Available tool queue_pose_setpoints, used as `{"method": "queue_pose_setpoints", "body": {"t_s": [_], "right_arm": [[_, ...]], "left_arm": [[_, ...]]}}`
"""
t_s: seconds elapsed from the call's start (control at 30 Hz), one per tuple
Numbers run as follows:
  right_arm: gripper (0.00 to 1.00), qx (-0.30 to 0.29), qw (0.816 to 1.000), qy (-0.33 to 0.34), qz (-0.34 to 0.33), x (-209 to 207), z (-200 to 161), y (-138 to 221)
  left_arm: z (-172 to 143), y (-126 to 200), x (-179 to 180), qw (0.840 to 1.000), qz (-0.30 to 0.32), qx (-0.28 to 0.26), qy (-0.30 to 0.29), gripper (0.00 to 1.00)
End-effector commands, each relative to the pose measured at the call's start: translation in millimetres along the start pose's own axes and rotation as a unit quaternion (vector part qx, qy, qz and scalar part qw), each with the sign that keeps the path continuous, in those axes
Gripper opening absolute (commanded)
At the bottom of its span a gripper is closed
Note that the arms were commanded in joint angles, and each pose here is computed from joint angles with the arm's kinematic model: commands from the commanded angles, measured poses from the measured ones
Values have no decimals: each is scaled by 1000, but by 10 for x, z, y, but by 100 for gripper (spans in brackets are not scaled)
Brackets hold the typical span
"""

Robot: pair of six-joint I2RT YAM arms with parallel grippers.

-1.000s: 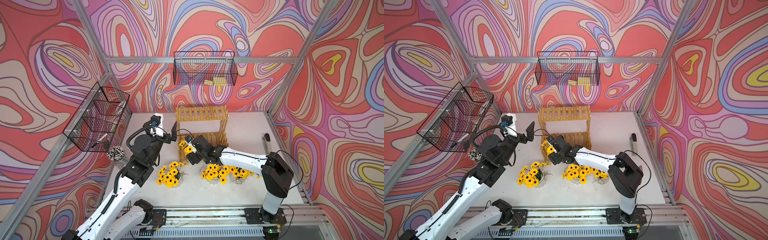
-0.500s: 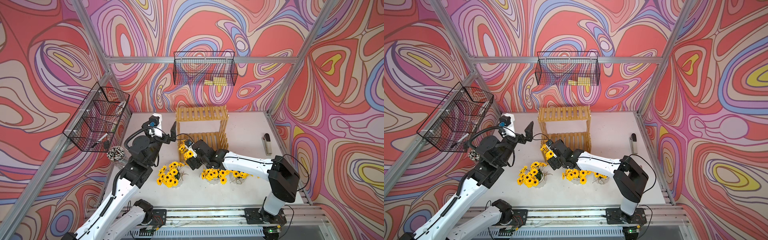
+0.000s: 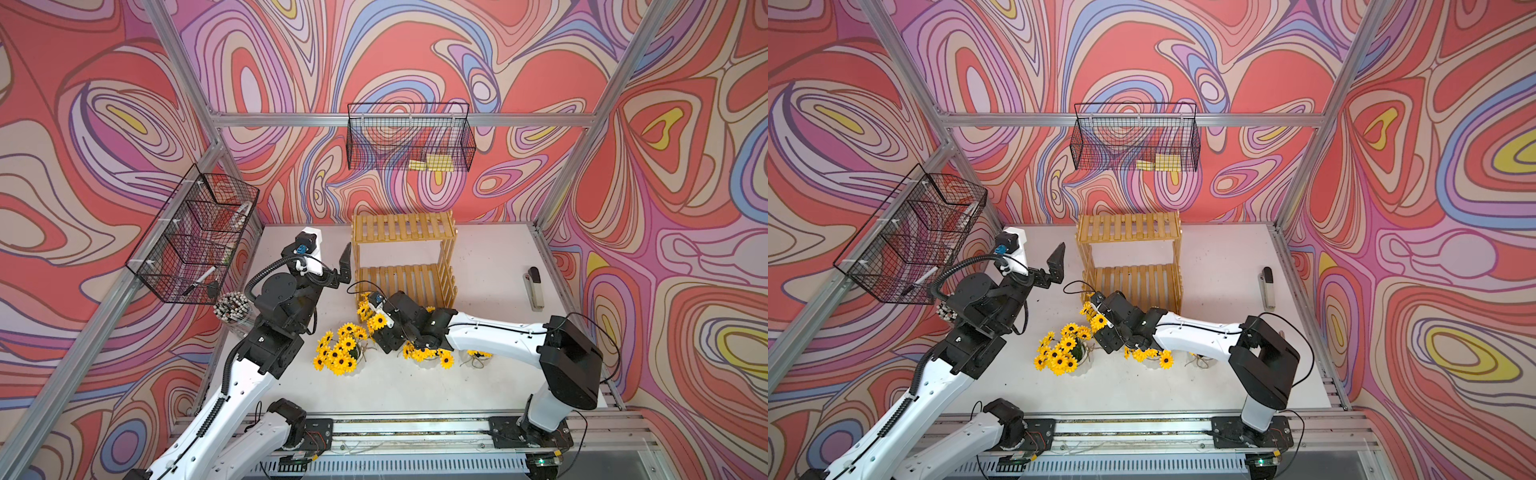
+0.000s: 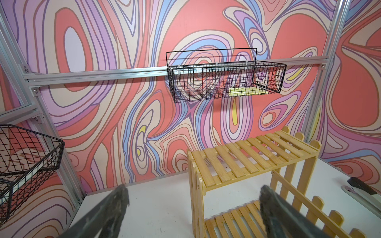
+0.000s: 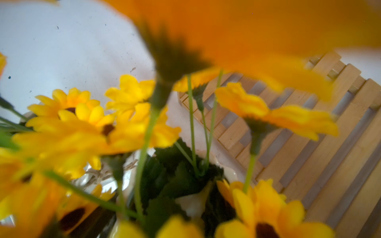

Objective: Take the sunflower pots off the shelves
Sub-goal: Place the sunflower pot at the center of the board.

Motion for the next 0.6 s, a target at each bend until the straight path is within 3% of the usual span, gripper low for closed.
{"method": "queue_pose_setpoints", "body": {"t_s": [0.0,0.57], "right_arm": [[49,-47,999,-9,7,58,128,156],[51,-35,999,-3,18,204,-89,89]], "left_arm": [[51,37,19,1000,-2,-9,1,100],[54,52,28,1000,1,-10,0,100]]}}
Point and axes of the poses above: each gripper's point midway between its finger pads, its own y axis back along the fingers, its own x axis along the line the jaws close on, z = x × y, the point moved 9 cm from there along y, back along the fingers
